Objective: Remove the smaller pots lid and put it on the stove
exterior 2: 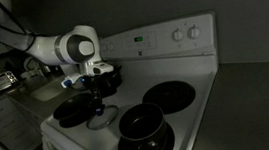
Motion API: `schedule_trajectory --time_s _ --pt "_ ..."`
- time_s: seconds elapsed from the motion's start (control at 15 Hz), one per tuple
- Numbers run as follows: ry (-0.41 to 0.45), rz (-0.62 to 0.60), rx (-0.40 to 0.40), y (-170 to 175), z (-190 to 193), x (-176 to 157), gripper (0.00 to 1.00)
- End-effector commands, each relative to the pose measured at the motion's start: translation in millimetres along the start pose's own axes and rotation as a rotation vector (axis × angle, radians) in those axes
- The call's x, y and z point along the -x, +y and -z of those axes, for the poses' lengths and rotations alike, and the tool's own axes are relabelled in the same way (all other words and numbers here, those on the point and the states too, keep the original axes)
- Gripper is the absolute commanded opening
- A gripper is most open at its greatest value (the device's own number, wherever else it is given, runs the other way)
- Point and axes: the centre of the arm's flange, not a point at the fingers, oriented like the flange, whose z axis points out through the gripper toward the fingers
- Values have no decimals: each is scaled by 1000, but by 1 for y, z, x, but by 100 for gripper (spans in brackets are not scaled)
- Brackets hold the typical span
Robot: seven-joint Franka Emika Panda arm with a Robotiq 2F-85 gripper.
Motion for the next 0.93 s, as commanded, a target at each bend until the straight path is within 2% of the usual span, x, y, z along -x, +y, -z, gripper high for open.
schedule_trajectory --time_s 0.0,0.6,0.8,0.87 --pt "32 -150 1 19 -28 6 16" --pt "72 -405 -91 45 -46 24 16" --pt "81 -454 -117 51 -47 26 16" --pt "78 -457 -118 51 -46 26 43"
